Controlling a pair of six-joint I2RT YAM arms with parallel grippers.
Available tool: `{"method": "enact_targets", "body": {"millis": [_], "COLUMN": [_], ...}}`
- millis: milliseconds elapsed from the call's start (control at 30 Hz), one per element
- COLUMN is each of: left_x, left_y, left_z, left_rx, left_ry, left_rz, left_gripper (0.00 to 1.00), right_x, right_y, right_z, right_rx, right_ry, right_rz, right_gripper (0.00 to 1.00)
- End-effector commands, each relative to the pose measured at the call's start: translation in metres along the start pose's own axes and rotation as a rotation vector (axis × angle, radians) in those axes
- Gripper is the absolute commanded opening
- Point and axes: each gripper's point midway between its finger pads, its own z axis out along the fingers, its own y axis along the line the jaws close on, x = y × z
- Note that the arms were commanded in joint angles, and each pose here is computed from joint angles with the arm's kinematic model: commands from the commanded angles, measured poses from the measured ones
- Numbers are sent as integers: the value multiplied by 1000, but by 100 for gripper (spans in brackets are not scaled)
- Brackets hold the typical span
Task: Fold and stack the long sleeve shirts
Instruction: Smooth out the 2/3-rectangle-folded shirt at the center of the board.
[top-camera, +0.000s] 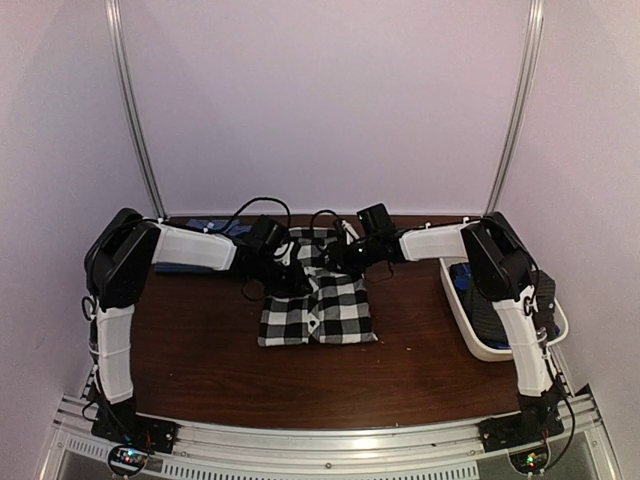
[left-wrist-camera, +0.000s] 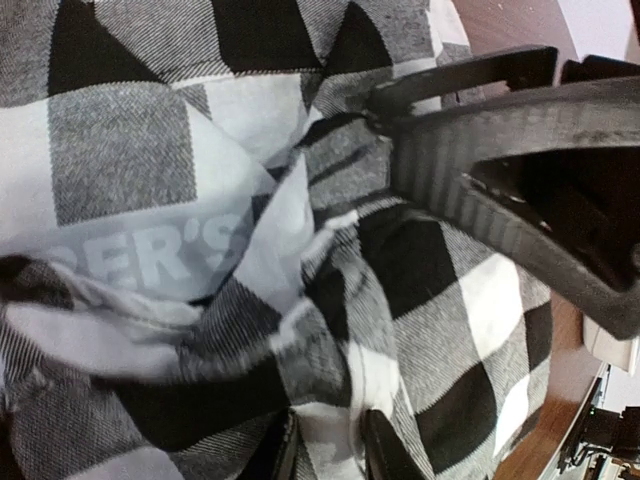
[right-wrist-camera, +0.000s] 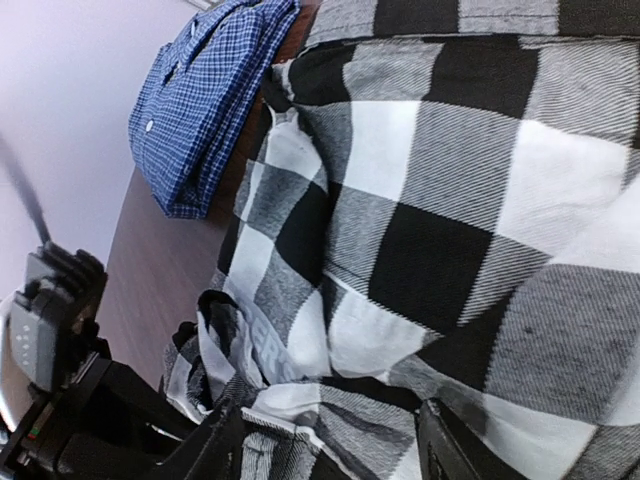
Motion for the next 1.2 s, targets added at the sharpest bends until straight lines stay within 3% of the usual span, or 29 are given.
{"method": "enact_targets", "body": {"millis": [0,233,400,667,933,1167], "left_x": [-20,-29,-39,-64,-52,-65], "left_y": [-4,-5,-15,1,23,13], "left_z": [18,13,7,21,60,46], "left_rx": [15,-5,20,-5,-11,-11], "left_ry": [-32,-54,-86,-119,-30,-57], "left_rz": [27,27,46,37,20,37], "left_gripper": [24,24,25,25,25,25], "right_x": [-29,3,32,50,48,28], "right_y": [16,25,21,-35,-52,-14], "right_z": [-38,-70,-71,-59,-60,-86], "right_rx": [40,32,11,89,134,162], "right_ry": [-76,-58,-24,-3,9,-28], "right_rz": [-53,-40,-16,119,127,33], "right_gripper": [62,64,53,32,31,33]}}
